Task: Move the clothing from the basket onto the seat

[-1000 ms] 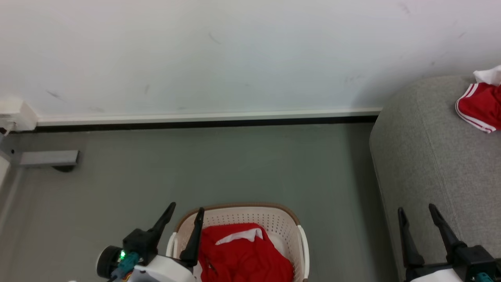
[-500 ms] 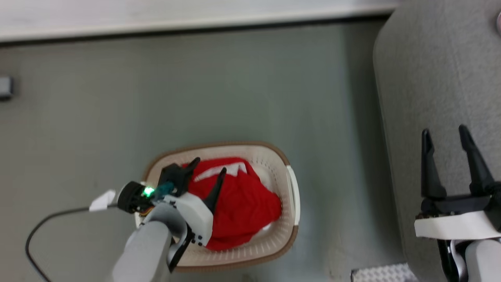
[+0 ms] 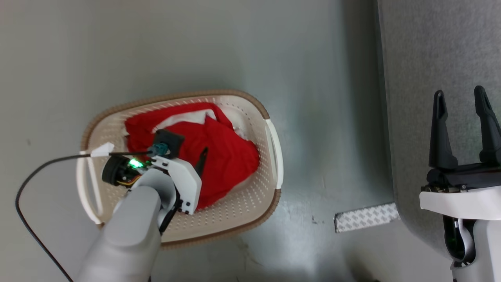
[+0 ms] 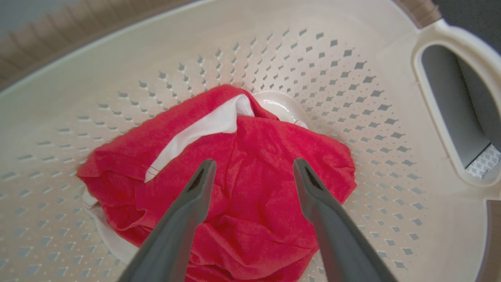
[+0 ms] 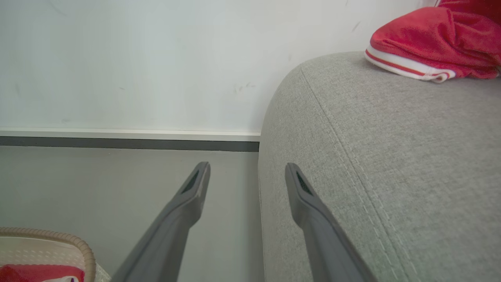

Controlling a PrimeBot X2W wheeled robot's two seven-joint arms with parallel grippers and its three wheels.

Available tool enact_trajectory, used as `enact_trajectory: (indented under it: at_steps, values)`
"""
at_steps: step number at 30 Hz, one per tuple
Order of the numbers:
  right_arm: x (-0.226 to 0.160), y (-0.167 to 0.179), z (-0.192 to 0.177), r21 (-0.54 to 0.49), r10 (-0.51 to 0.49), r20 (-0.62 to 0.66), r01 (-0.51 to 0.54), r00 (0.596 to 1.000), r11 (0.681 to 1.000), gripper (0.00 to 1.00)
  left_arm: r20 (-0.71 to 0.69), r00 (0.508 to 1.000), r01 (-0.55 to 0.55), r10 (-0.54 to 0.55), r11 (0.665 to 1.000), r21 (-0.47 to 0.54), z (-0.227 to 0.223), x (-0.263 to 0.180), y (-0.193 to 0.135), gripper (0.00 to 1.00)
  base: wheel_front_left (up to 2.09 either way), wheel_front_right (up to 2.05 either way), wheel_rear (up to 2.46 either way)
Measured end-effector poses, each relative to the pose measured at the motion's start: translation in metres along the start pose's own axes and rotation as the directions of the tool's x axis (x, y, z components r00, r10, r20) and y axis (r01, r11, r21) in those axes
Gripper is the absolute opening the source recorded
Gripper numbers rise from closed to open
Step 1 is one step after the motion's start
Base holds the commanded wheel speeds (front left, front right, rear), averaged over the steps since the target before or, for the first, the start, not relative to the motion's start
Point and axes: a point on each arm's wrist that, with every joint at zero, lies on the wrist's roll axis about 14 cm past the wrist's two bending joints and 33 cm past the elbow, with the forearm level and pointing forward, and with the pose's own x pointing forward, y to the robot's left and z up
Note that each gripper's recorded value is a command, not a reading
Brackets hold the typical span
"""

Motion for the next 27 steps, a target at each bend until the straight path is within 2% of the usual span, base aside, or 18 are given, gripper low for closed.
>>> enact_trajectory:
  at_steps: [12, 20, 27]
  values:
    - [0.008, -0.019, -0.038, -0.043, -0.038, -0.063, 0.035, 0.997, 0.998, 1.00, -0.156, 0.987, 0.016, -0.024, 0.999, -0.051, -0.067, 0.054, 0.004, 1.00, 0.00, 0.00, 0.00]
    - [0.009, -0.023, -0.050, -0.065, -0.043, -0.078, 0.038, 0.996, 0.997, 1.00, -0.138, 0.989, -0.054, 0.049, 0.998, -0.026, -0.073, 0.075, 0.028, 1.00, 0.00, 0.00, 0.00]
    - [0.008, -0.023, -0.054, -0.069, -0.040, -0.086, 0.034, 0.996, 0.997, 1.00, -0.152, 0.987, -0.058, 0.057, 0.998, -0.007, -0.077, 0.082, 0.031, 1.00, 0.00, 0.00, 0.00]
